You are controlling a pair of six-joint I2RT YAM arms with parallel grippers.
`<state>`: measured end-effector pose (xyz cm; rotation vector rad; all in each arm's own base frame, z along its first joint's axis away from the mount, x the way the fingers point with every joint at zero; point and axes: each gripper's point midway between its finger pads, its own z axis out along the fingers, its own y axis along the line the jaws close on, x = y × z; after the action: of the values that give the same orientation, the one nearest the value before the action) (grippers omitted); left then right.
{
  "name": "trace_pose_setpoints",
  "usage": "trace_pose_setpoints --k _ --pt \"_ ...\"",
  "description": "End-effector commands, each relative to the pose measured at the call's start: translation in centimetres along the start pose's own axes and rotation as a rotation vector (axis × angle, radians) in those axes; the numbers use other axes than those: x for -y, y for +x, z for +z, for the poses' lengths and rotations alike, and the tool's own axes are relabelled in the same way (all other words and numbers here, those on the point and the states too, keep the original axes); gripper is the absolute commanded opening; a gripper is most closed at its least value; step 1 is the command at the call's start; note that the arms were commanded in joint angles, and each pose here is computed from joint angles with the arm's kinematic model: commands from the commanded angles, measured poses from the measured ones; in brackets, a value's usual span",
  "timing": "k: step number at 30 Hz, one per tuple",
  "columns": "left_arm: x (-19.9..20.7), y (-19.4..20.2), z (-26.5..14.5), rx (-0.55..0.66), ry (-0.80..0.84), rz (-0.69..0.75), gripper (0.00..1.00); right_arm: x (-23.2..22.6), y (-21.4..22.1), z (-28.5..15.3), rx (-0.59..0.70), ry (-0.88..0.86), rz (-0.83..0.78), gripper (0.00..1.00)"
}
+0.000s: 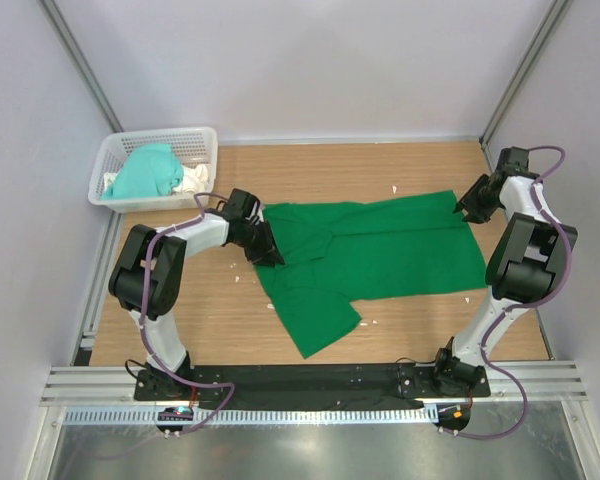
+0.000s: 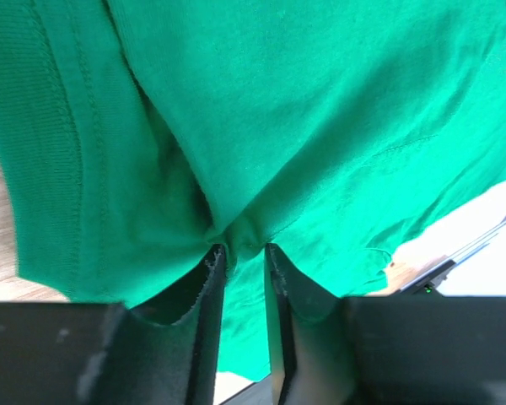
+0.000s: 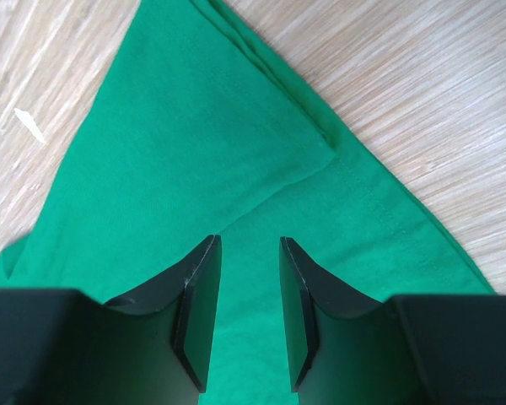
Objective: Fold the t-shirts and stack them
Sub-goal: Fold the tshirt
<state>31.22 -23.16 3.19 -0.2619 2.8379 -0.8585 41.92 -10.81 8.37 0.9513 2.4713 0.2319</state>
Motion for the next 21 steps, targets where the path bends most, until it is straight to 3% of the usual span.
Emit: trace_pose_setpoints --k 1,5,8,13,21 --pt "3.1 -1.2 -1.4 0.034 0.089 0.02 0.24 -0.1 -1.1 0.0 0.032 0.011 -0.004 0.4" --pt "3.7 -1.2 -2.1 0.038 0.107 0.016 0.06 0.7 -1.1 0.5 0.026 0.033 0.041 0.4" --pt "4.5 -1.5 -2.9 0.052 0.124 0.019 0.0 1.3 -1.1 1.0 0.022 0.041 0.087 0.39" --pt "5.7 -2.0 -4.0 0.074 0.151 0.029 0.0 1.8 -1.5 2.2 0.029 0.025 0.15 0.34" --pt "7.1 -3.0 -5.6 0.097 0.167 0.054 0.0 2.0 -1.6 4.3 0.006 0.008 0.223 0.35"
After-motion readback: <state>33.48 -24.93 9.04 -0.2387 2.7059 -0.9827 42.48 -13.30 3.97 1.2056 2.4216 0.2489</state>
